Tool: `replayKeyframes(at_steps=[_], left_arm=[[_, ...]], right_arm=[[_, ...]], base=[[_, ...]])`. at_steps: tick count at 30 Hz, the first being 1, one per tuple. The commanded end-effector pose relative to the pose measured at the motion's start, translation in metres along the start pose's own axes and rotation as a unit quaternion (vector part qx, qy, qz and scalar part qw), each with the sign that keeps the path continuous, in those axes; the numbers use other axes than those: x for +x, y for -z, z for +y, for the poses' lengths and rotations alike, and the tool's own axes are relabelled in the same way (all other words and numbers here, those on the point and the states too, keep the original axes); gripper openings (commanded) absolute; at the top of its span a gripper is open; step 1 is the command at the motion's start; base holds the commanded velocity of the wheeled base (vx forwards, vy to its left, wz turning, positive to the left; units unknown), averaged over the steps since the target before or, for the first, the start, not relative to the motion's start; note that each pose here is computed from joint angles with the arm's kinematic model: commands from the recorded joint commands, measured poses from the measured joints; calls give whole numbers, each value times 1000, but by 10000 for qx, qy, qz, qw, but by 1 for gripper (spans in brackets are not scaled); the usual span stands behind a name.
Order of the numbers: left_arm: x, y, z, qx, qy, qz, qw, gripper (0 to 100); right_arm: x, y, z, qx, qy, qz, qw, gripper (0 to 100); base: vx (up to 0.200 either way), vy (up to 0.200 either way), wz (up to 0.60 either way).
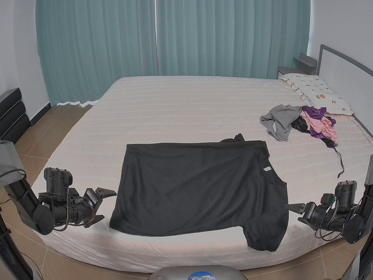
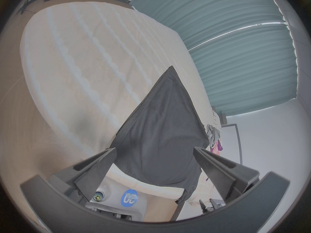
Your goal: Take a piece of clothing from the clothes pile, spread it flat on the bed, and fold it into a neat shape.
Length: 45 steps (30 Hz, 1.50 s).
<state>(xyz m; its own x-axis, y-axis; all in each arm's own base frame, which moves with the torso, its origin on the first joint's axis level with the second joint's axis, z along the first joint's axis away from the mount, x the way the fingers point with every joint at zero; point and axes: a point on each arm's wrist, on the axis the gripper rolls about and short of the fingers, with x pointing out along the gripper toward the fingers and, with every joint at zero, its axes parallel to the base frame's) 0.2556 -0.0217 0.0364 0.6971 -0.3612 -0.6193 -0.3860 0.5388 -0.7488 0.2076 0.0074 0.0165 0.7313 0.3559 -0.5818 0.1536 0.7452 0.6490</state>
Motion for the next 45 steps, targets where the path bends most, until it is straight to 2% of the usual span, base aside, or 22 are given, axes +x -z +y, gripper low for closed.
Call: replayKeyframes(at_steps=[1,3,14,34,35,38,45], left_arm=[[1,1,1,-134,-17,35,9999,100],[1,0,-1,-227,39,23,9997,100],[2,7,-3,-150,25,131,9998,100],[2,7,0,-15,-61,70,10000,100],[5,6,5,224,-296,-109,9993,100],[8,4,8,343,-570,-407,9970,100],[3,4,17,777,-826,-460,9925,100]], right_arm=[[3,4,-2,23,64,137,9999,100],[4,6,-1,-6,42,177,9998,100],[6,9,-1,-23,40,293,9996,100],[17,18,-3,-127,-24,367,9992,100],[17,18,-3,-130,-28,361,9993,100],[17,18,-3,-130,-28,361,9993,100],[17,18,-4,-115,-20,362,9993,100]], base=[[0,0,0],[0,-100,0],[0,-200,0],[0,0,0],[0,0,0],[0,0,0],[0,0,0]])
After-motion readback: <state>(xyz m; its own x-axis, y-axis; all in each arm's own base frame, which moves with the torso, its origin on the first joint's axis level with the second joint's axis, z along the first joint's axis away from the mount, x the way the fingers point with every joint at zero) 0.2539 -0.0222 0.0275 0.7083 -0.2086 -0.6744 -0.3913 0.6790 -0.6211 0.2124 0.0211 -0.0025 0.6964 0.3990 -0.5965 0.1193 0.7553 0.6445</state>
